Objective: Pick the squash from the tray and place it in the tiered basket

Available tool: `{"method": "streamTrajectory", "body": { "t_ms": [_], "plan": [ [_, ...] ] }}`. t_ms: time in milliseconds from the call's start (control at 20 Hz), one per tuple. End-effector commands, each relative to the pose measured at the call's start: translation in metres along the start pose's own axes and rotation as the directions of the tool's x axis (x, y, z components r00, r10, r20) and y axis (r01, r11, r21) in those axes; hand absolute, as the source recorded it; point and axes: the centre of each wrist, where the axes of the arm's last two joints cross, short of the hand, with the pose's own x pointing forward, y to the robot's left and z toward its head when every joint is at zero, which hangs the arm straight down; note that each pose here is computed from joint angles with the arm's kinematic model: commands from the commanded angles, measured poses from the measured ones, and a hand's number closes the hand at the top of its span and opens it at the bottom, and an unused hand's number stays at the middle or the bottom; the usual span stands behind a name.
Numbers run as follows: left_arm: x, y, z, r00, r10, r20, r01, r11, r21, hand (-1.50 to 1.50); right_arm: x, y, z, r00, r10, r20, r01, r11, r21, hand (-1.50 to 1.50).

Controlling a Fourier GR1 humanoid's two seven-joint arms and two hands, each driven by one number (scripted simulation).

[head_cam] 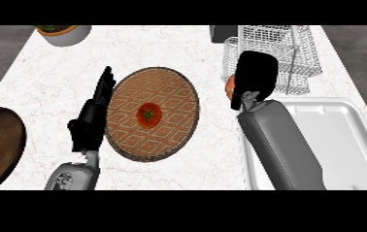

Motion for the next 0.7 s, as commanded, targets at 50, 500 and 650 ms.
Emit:
{"method": "streamTrajectory", "body": {
  "t_ms": [50, 500, 650],
  "plan": [
    [-0.002, -0.001, 0.001, 1.0, 0.003, -0.001, -0.003, 1.0, -0.012, 0.0, 0.014, -0.089, 0.047, 0.993, -0.095, -0.066, 0.085, 0.987, -0.137, 1.5],
    [-0.004, -0.002, 0.014, 1.0, 0.003, 0.015, -0.003, 1.0, -0.002, 0.0, 0.0, -0.167, 0.055, 0.977, -0.176, -0.12, 0.153, 0.972, -0.18, 1.5],
    [-0.003, 0.002, 0.0, 0.999, 0.02, 0.026, -0.019, 1.0, -0.01, 0.0, -0.017, -0.188, 0.038, 0.925, -0.37, -0.084, 0.352, 0.92, -0.169, 1.5]
  ]
}}
